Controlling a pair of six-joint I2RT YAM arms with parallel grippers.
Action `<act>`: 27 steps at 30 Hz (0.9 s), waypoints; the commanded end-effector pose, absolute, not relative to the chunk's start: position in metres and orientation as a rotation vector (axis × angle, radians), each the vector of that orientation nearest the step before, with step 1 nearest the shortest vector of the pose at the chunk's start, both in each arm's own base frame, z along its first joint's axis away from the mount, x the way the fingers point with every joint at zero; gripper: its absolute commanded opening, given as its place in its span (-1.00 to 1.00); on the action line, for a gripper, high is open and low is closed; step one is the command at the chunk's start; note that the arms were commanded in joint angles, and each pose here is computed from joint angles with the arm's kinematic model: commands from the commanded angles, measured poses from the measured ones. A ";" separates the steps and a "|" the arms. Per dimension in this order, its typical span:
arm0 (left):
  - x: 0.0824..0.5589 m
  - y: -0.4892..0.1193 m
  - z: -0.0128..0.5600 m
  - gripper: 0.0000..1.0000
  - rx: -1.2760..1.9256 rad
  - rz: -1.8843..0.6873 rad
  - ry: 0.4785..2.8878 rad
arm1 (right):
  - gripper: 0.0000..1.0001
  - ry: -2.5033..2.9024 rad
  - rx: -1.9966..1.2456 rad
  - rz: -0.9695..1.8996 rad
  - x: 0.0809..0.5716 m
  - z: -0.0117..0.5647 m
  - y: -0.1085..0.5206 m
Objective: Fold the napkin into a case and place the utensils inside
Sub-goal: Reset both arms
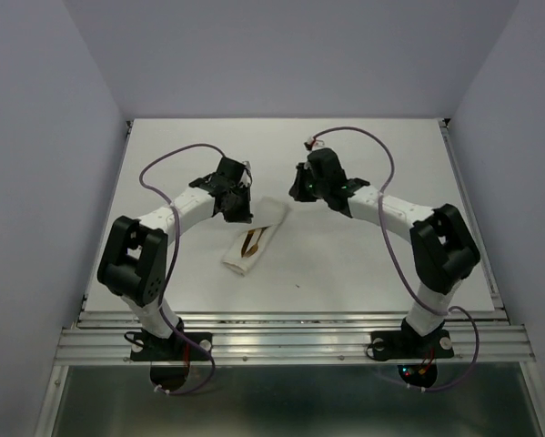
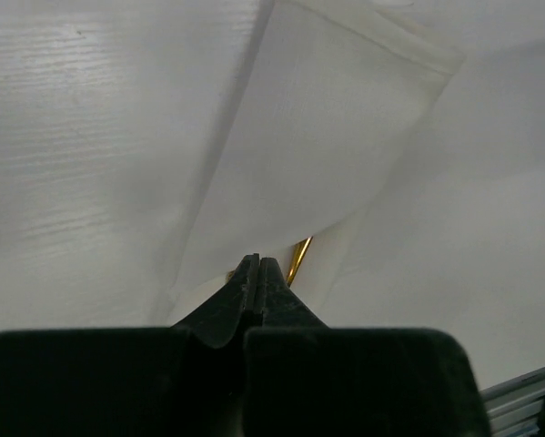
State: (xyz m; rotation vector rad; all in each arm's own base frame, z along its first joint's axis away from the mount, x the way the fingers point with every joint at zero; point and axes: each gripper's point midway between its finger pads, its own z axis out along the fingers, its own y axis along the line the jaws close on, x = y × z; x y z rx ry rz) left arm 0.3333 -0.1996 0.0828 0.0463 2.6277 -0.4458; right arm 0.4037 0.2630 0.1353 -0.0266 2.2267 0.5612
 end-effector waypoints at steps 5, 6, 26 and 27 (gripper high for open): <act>0.331 -0.198 0.058 -1.00 0.020 -0.480 2.631 | -0.91 2.278 -0.298 0.818 0.395 0.116 0.368; 0.330 -0.197 0.054 -1.00 0.016 -0.479 2.642 | -0.91 2.307 -0.288 0.803 0.396 0.107 0.367; 0.324 -0.215 0.069 -1.00 0.023 -0.599 2.596 | -0.90 2.271 -0.125 0.545 0.416 0.107 0.329; 0.326 -0.213 0.077 -1.00 0.020 -0.593 2.579 | -0.89 2.241 -0.107 0.532 0.418 0.116 0.324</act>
